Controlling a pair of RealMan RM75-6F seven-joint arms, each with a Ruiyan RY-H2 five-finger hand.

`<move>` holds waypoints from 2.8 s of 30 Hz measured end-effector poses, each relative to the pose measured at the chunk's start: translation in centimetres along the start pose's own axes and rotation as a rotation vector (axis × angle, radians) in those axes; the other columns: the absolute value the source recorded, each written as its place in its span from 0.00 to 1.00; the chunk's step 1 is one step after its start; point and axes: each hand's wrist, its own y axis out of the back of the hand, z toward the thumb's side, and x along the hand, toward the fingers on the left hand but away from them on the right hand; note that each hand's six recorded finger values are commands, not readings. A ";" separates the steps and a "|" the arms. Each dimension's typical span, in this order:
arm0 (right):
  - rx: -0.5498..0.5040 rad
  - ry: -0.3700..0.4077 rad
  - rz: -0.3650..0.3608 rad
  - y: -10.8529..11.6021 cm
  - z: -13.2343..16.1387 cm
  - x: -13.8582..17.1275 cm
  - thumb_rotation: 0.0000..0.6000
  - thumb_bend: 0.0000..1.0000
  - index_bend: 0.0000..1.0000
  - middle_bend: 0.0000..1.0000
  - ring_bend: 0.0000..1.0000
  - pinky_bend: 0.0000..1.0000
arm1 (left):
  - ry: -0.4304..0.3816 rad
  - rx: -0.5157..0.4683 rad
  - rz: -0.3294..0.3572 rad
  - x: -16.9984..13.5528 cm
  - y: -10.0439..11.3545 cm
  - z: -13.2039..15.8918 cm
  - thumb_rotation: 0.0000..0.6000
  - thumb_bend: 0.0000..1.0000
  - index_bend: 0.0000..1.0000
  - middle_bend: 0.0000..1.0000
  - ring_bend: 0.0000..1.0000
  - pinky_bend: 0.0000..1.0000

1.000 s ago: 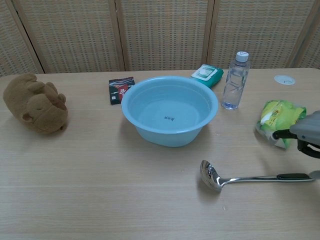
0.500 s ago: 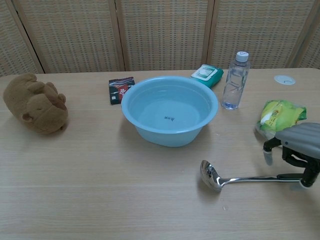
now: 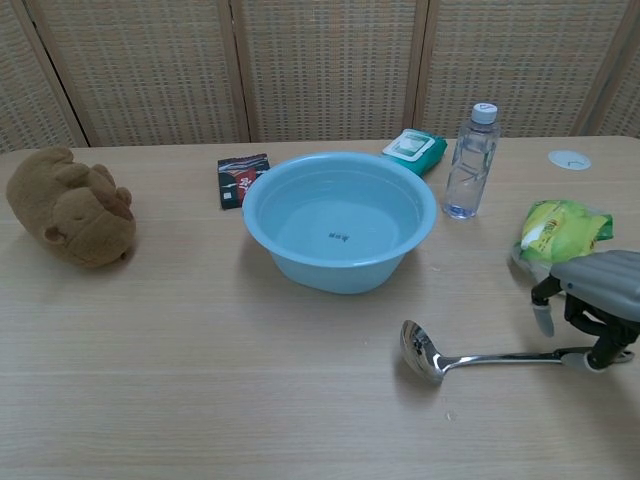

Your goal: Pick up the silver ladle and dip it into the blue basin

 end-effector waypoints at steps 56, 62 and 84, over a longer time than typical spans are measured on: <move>0.024 -0.069 0.069 -1.5 0.5 -1.2 1.00 0.72 0.66 0.90 0.87 1.00 | 0.001 -0.005 -0.008 0.0 0.0 0.0 1.00 0.00 0.00 0.00 0.00 0.00; -0.025 -0.040 0.033 -0.6 0.4 -0.9 1.00 0.80 0.66 0.90 0.87 1.00 | 0.000 -0.006 -0.009 0.0 0.0 0.0 1.00 0.00 0.00 0.00 0.00 0.00; -0.177 0.117 -0.106 6.1 0.2 2.9 1.00 0.81 0.67 0.90 0.87 1.00 | -0.005 -0.009 -0.021 0.1 -0.1 0.0 1.00 0.00 0.00 0.00 0.00 0.00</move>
